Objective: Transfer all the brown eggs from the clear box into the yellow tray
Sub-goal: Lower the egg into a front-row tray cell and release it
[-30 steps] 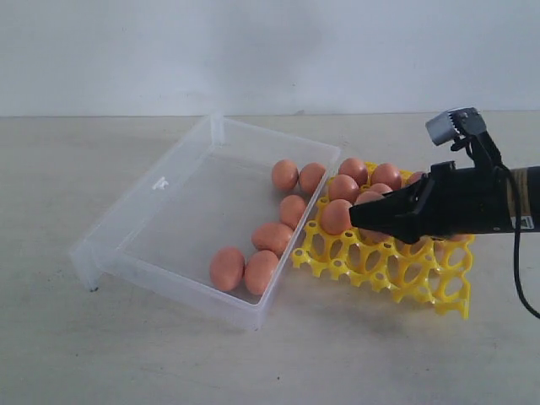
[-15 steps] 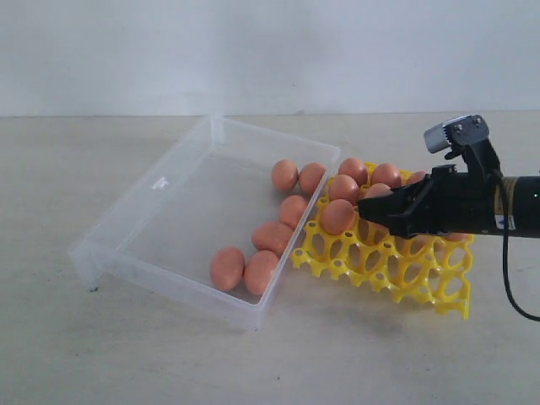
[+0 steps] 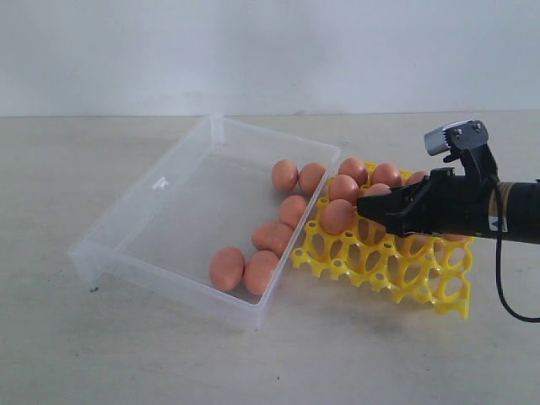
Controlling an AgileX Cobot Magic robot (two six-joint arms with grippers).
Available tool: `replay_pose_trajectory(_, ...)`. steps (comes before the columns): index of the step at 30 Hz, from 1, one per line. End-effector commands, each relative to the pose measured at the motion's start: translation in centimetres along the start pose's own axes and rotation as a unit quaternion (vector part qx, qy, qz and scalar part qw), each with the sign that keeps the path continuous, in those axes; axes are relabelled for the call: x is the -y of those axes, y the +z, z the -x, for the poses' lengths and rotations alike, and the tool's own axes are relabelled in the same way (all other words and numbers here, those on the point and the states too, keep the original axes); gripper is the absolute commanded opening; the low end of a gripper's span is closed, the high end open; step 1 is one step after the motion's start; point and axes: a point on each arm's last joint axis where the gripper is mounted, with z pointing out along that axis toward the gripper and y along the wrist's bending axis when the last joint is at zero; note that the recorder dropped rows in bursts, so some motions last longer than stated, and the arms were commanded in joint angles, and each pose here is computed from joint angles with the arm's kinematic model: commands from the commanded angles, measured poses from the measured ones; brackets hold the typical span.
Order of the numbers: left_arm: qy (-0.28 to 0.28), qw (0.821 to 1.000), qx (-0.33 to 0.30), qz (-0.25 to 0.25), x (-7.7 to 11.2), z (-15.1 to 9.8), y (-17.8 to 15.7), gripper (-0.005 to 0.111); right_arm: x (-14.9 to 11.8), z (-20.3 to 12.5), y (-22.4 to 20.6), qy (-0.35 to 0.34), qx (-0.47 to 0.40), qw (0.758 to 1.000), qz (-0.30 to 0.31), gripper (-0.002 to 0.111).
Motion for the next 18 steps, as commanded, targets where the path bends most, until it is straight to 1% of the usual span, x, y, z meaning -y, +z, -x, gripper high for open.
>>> replay_pose_trajectory(1,-0.006,1.000,0.003,0.000,0.00,-0.03,0.01,-0.004,0.10,0.34,0.02,-0.005,0.019,1.000,-0.004,0.000)
replay_pose_trajectory(7,-0.006,1.000,0.003,0.000,0.00,-0.03,0.01,-0.004,0.04,0.35,0.05,-0.013,0.019,1.000,-0.002,0.001)
replay_pose_trajectory(10,-0.006,1.000,0.003,0.000,0.00,-0.03,0.01,-0.004,0.00,0.39,0.05,-0.016,0.022,1.000,0.000,0.009)
replay_pose_trajectory(14,-0.006,1.000,0.003,0.000,0.00,-0.03,0.01,-0.004,0.00,0.39,0.05,-0.016,0.022,1.000,0.000,0.023)
replay_pose_trajectory(18,-0.006,1.000,0.003,0.000,0.00,-0.03,0.01,-0.004,-0.24,0.39,0.22,-0.017,0.020,1.000,0.002,0.030)
